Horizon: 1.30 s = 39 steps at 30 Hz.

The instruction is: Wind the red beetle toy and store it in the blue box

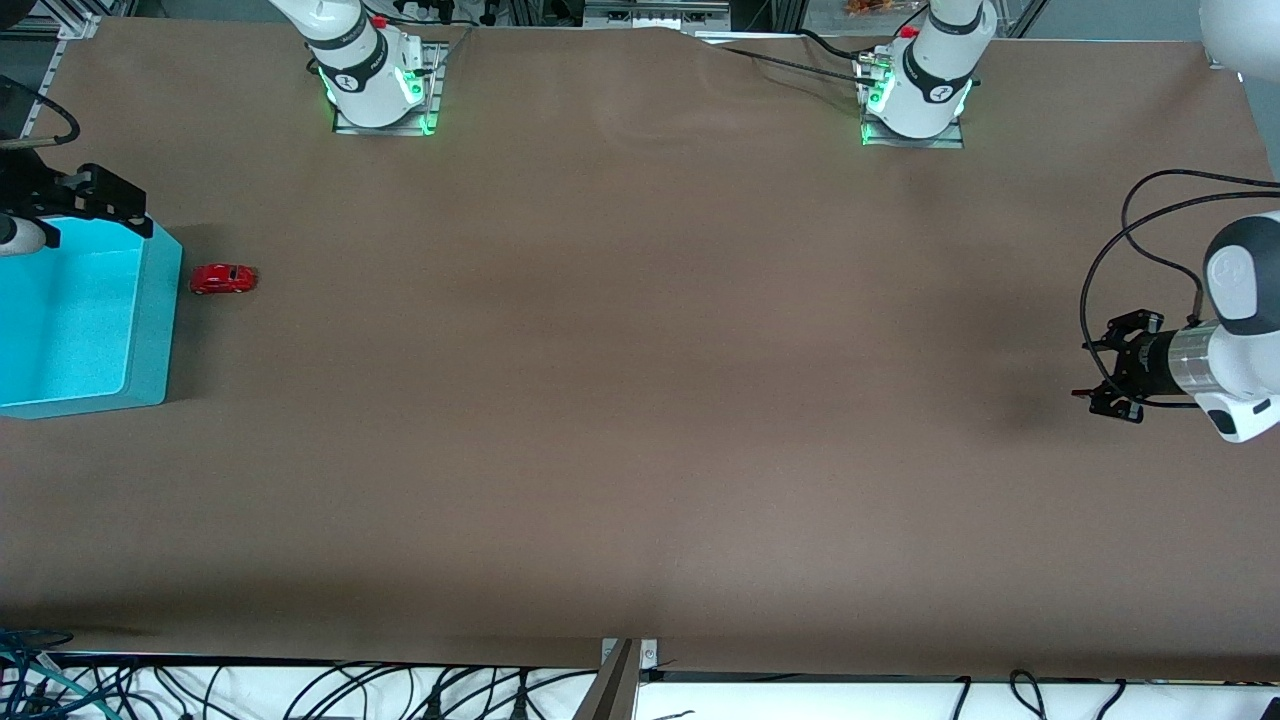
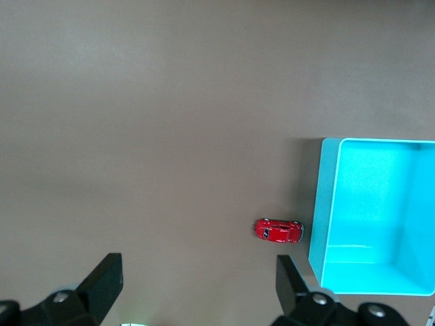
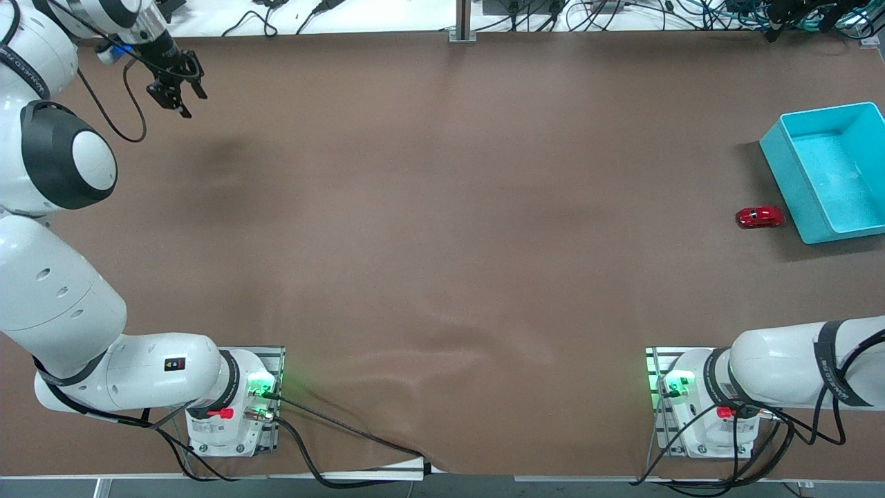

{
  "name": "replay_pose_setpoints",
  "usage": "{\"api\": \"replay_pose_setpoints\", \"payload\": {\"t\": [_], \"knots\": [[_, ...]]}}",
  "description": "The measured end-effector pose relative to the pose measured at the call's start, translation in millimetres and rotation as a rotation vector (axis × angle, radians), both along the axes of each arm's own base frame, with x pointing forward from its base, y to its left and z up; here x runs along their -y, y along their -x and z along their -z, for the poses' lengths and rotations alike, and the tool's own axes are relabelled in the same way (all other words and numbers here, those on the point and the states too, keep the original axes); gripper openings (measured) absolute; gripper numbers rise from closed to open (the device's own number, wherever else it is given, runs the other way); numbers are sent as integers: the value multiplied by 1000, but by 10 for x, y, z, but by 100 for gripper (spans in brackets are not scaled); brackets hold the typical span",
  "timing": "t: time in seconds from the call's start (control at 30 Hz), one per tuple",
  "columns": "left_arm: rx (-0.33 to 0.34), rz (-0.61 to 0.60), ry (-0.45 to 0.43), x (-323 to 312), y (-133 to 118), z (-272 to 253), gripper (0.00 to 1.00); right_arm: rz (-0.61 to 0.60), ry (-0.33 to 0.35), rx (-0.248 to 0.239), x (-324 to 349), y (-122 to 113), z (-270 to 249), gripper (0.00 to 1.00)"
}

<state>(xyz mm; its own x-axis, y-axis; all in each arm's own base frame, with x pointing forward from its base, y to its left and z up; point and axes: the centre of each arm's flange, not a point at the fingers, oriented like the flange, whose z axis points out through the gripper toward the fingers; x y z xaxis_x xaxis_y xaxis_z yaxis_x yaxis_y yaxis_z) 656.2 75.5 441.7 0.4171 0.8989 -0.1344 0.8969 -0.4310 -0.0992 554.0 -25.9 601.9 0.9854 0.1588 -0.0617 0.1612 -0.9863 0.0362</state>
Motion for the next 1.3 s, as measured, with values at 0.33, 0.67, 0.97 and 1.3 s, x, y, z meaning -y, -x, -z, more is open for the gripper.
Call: {"api": "replay_pose_setpoints", "payload": {"t": [0.33,0.67,0.97,1.3], "knots": [[96,211,28,269,-70,-441,100,124,7,7,17,0,-5,100],[142,540,57,287,-54,-758,100,386,23,3,3,6,22,100],[163,785,80,301,-19,-986,100,436,31,-22,28,34,50,100],[149,841,94,429,-23,-943,100,454,39,-68,76,12,194,100]]}}
